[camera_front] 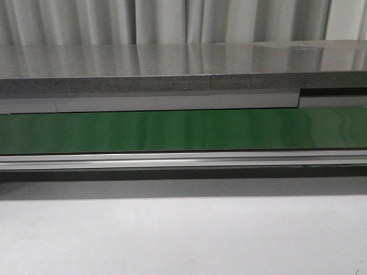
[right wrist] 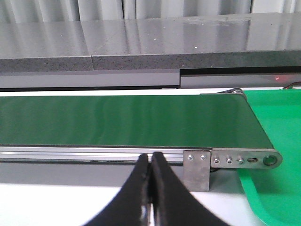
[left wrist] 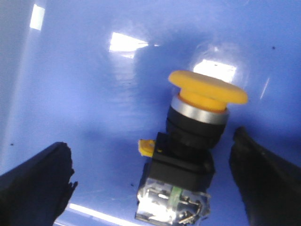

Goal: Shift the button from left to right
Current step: 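Lower the open left gripper around the yellow-capped button switch, then close the left gripper on the button body and lift it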

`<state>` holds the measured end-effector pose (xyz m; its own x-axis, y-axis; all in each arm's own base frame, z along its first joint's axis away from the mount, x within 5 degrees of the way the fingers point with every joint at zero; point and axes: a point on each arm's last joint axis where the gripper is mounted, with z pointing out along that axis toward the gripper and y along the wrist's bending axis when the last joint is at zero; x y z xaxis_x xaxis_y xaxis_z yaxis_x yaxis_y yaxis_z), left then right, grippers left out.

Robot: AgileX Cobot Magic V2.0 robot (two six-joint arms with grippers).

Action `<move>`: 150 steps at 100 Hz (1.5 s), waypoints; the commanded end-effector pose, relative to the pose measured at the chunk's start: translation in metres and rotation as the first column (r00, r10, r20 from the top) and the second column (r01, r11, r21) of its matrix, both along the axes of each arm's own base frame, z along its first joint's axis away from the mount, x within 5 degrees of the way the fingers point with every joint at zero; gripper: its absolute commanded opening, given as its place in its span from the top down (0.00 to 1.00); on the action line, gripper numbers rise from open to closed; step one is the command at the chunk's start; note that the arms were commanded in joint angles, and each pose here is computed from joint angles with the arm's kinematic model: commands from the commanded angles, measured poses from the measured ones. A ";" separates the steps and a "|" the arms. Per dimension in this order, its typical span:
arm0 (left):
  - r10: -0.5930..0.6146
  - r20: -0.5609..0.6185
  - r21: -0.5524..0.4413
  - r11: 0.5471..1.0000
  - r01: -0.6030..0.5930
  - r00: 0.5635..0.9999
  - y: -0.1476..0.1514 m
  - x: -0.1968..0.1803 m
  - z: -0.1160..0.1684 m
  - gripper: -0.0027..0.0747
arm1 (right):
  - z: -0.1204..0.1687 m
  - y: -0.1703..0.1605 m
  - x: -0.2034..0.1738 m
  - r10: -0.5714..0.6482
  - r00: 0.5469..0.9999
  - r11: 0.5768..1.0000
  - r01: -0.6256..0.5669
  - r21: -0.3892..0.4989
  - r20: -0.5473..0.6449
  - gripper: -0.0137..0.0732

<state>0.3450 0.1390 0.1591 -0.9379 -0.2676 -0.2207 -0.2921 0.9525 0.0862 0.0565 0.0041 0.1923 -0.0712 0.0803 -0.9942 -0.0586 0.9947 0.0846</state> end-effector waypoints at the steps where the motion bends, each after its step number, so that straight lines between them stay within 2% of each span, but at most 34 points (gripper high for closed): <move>1: -0.001 0.083 0.032 0.999 -0.002 0.997 0.004 0.007 0.019 0.14 | 0.014 -0.001 -0.002 -0.013 0.993 1.000 0.014 -0.008 0.114 0.92; 16: -0.002 0.084 0.031 1.000 -0.001 0.996 0.004 0.009 0.014 0.15 | 0.014 -0.001 -0.002 -0.013 0.994 1.000 0.014 -0.008 0.113 0.92; 23: -0.003 0.090 0.034 0.999 0.000 0.996 0.005 0.009 0.014 0.20 | 0.014 -0.001 -0.002 -0.013 0.994 1.000 0.014 -0.008 0.113 0.92; 33: -0.003 0.095 0.035 0.999 0.000 0.995 0.005 0.010 0.015 0.39 | 0.014 -0.001 -0.002 -0.013 0.994 1.000 0.014 -0.008 0.113 0.92; 45: -0.003 0.095 0.035 0.999 0.000 0.995 0.005 0.010 0.015 0.68 | 0.014 -0.001 -0.002 -0.013 0.994 1.000 0.014 -0.008 0.113 0.92; 52: -0.003 0.097 0.036 0.999 0.000 0.995 0.005 0.009 0.015 0.80 | 0.014 -0.001 -0.002 -0.013 0.994 1.000 0.014 -0.008 0.113 0.92; 59: -0.004 0.112 0.042 0.999 -0.001 0.994 0.004 0.009 0.021 0.85 | 0.014 -0.001 -0.002 -0.013 0.994 1.000 0.014 -0.008 0.113 0.92; 80: -0.008 0.211 0.076 0.997 -0.008 0.977 0.001 0.002 0.060 0.86 | 0.014 -0.001 -0.002 -0.013 0.994 1.000 0.014 -0.008 0.113 0.92; 93: 0.011 0.265 0.064 0.998 -0.028 0.964 -0.004 -0.008 0.087 0.86 | 0.014 -0.001 -0.002 -0.013 0.994 1.000 0.014 -0.008 0.113 0.92; 110: -0.041 0.305 0.077 0.997 0.018 0.951 -0.024 -0.014 0.113 0.86 | 0.014 -0.001 -0.002 -0.013 0.994 1.000 0.014 -0.008 0.113 0.92; 150: -0.246 0.307 0.097 0.969 0.227 0.919 -0.086 0.000 0.116 0.86 | 0.014 -0.001 -0.002 -0.013 0.994 1.000 0.014 -0.008 0.113 0.92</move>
<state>0.3441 0.0621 0.2513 -0.8991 -0.0590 -0.4336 -0.1037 0.9914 0.0799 0.0565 0.0041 0.1923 -0.0712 0.0803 -0.9942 -0.0586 0.9947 0.0846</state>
